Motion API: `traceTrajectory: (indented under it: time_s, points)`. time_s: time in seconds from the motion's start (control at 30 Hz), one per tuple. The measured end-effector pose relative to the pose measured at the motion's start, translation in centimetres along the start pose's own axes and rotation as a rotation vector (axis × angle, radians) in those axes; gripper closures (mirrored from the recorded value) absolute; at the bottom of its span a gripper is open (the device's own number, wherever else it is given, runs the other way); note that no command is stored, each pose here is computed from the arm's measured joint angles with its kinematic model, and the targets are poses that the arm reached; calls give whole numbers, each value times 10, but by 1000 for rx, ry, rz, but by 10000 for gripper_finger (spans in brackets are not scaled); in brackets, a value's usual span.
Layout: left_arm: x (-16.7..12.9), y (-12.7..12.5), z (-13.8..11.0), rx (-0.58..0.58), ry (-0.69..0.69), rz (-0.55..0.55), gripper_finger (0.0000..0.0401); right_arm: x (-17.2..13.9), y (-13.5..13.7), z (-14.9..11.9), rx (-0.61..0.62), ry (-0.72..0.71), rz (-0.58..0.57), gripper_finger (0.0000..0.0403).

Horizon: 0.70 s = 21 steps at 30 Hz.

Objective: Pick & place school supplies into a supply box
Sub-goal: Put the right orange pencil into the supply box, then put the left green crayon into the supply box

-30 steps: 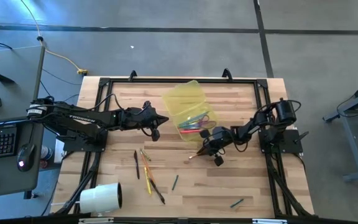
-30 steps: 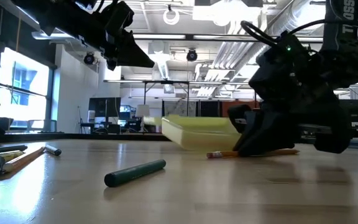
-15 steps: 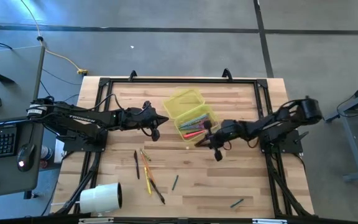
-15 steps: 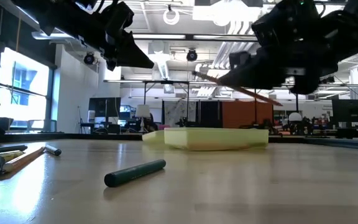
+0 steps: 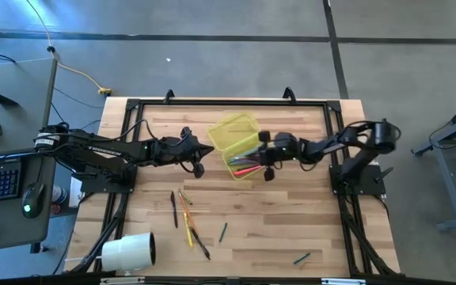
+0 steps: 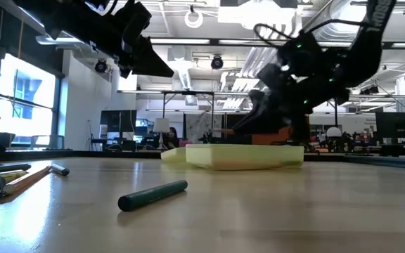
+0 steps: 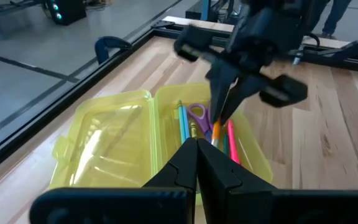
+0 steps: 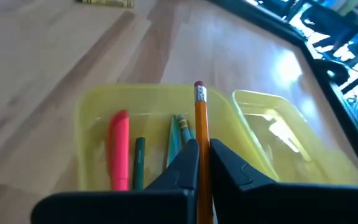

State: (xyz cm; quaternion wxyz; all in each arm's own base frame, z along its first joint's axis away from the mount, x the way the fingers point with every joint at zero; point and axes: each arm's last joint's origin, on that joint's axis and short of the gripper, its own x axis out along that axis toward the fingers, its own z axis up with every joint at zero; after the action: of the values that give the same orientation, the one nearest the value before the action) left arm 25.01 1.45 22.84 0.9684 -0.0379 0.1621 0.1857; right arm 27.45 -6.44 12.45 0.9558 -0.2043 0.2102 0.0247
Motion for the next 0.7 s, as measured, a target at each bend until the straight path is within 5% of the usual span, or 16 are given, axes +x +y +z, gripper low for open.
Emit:
traceTrajectory:
  time_s: [0.43,0.7]
  points:
    - [0,0,0,-3,2,-12,355,55,-21,12,63,276,-33,357]
    - [0,0,-1,3,12,-11,355,62,-21,48,39,210,15,337]
